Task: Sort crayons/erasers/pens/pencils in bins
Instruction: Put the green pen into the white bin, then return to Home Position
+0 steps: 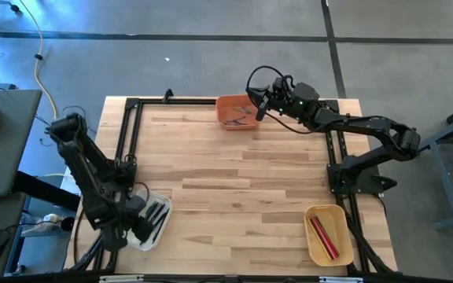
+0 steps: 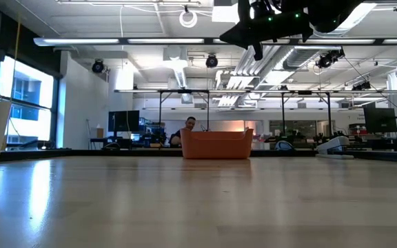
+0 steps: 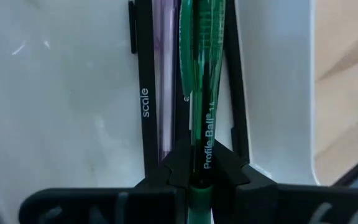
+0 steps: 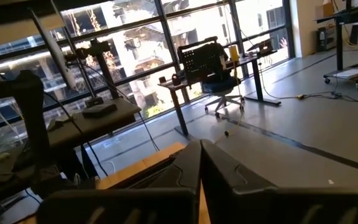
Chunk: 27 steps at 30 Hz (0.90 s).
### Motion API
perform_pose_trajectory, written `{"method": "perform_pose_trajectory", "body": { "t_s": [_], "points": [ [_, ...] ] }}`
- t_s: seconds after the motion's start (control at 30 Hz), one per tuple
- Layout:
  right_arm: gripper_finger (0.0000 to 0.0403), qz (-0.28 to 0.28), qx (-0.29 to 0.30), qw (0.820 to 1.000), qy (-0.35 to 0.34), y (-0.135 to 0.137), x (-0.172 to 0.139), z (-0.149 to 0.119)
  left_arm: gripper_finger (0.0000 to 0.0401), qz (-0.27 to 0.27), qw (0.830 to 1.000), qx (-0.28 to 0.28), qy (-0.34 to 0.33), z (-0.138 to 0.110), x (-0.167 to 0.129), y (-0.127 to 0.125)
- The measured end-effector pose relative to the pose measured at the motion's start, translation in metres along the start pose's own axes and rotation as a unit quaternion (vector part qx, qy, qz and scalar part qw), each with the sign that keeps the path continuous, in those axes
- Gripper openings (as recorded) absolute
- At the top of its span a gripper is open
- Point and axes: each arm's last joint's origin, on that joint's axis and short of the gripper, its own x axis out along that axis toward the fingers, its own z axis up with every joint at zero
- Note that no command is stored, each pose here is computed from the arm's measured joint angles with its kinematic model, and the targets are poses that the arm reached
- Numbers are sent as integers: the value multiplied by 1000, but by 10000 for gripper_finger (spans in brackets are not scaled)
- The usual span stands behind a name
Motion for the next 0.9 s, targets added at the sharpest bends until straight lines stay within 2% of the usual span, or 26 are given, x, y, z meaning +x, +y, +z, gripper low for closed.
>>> {"method": "perform_pose_trajectory", "body": {
  "t_s": [0.13,0.37,0.6,0.77,0.9],
  "points": [
    [0,0,-1,1000,1,0,0,0,16,6,1000,-6,-5,-5,9,-2],
    [0,-1,-7,1000,5,0,0,-1,80,9,1000,-2,-8,-5,12,-2],
    [0,-1,-8,1000,4,0,0,-1,113,13,1000,5,-10,-4,11,-1],
    [0,-2,-9,1000,8,0,0,-2,111,-17,999,28,-3,3,-5,-1],
    [0,-3,-32,999,12,-1,0,-2,77,-54,994,77,-52,18,-23,4]
  ]
}}
